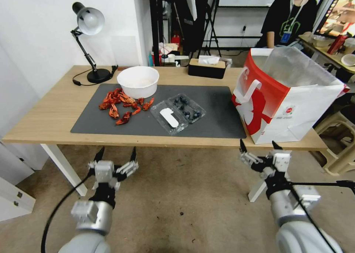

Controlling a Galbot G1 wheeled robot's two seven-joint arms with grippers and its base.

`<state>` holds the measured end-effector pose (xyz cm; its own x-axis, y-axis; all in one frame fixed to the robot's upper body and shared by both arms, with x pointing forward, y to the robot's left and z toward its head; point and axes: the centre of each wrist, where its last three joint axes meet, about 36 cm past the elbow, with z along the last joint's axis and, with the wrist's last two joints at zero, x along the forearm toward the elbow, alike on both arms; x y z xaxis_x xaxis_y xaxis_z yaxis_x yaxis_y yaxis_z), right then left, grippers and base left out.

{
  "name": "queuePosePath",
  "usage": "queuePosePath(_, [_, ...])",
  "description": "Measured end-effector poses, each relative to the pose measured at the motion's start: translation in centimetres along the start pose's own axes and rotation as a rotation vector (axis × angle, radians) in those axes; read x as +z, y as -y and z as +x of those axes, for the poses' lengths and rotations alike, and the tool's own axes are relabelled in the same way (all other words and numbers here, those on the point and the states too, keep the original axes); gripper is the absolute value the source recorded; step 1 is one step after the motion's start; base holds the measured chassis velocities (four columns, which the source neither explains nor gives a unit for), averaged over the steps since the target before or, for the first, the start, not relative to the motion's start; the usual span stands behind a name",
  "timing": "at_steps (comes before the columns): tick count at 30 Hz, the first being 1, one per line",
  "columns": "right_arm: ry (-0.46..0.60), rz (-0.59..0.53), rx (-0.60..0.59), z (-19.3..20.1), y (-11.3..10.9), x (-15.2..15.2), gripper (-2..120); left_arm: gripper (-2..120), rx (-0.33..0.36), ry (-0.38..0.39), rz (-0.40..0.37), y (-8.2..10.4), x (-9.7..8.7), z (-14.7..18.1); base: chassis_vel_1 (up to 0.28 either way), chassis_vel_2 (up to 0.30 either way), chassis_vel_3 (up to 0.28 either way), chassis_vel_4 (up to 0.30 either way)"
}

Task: Close the takeout container lid, then place the container into the takeout bag.

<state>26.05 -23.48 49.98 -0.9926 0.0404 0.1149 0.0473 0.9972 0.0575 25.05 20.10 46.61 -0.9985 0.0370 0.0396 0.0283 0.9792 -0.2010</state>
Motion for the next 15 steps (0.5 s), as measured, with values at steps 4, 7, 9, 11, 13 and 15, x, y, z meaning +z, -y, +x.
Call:
queuePosePath(4, [0.000,-0.013,-0.014,-0.1,-0.4,0.0,100,100,0.000,0.027,0.010,-0.1,0.3,0.0,0.000,0.000,0.000,0.000])
queuePosePath(7, [0.016,-0.026,-0.029,-0.3,-0.9,0.3,100,100,-0.001,0.044,0.003,-0.4,0.4,0.0,0.000,0.000,0.000,0.000])
queuePosePath(9, [0.020,-0.031,-0.033,-0.4,-1.0,0.3,100,100,0.000,0.047,0.002,-0.4,0.4,0.0,0.000,0.000,0.000,0.000])
queuePosePath(11, [0.032,-0.046,-0.040,-0.7,-1.5,0.3,100,100,0.011,0.049,-0.006,-0.5,0.4,-0.1,0.000,0.000,0.000,0.000])
queuePosePath(13, [0.039,-0.051,-0.045,-1.0,-1.6,0.2,100,100,0.018,0.048,-0.011,-0.6,0.5,-0.2,0.000,0.000,0.000,0.000])
queuePosePath(15, [0.053,-0.068,-0.065,-1.8,-2.0,-0.1,100,100,0.021,0.048,-0.014,-0.7,0.6,-0.2,0.000,0.000,0.000,0.000])
